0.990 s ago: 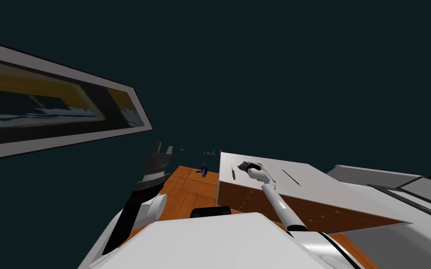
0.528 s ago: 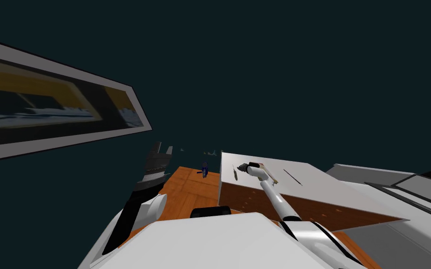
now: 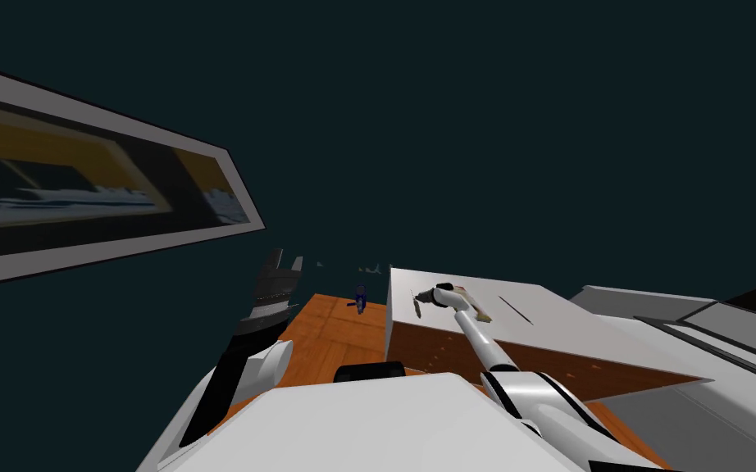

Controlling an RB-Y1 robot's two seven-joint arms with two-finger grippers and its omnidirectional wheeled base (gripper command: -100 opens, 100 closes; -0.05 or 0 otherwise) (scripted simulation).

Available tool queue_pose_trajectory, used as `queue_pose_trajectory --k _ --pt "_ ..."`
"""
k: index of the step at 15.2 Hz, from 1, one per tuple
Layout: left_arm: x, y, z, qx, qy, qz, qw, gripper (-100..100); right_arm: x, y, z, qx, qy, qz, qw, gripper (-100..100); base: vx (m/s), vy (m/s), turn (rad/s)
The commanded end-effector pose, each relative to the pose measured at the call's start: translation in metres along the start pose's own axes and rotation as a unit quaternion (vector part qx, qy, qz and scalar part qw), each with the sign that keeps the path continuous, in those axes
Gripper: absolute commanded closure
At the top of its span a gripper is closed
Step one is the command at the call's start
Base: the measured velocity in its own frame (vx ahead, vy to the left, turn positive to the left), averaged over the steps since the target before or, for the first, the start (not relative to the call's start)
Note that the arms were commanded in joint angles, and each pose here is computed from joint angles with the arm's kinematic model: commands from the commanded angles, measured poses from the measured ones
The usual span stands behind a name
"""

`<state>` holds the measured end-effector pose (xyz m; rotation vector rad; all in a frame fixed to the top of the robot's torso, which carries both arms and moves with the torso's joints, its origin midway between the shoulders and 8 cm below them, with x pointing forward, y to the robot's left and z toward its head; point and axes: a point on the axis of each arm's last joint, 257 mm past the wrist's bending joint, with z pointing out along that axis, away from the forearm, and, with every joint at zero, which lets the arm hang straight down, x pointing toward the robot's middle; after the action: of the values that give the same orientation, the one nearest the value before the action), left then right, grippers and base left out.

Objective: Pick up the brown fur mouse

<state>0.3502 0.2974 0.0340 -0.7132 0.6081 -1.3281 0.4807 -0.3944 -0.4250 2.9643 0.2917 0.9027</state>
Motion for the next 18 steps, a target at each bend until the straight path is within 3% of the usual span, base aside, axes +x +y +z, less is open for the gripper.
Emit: queue_pose_trajectory --k 1,9,10,16,18 --pt "0.0 0.0 0.0 0.0 0.0 0.0 1.0 0 -0.009 -0.006 0.003 0.016 -0.024 0.029 0.9991 -100 0.01 0.067 -0.025" --pt "0.0 0.0 0.0 0.0 0.0 0.0 1.0 0 -0.027 -0.022 0.004 0.053 -0.081 0.099 0.9903 -100 0.016 0.051 -0.027" --pt "0.0 0.0 0.0 0.0 0.0 0.0 1.0 0 -0.024 -0.019 0.004 0.048 -0.073 0.09 0.9921 -100 0.01 0.03 -0.008" --pt "0.0 0.0 0.0 0.0 0.0 0.0 1.0 0 -0.065 0.0 0.003 0.04 -0.074 0.114 0.99 -100 -0.005 -0.006 0.043" --pt "0.0 0.0 0.0 0.0 0.0 0.0 1.0 0 -0.065 0.0 0.003 0.04 -0.074 0.114 0.99 -100 -0.006 -0.008 0.022"
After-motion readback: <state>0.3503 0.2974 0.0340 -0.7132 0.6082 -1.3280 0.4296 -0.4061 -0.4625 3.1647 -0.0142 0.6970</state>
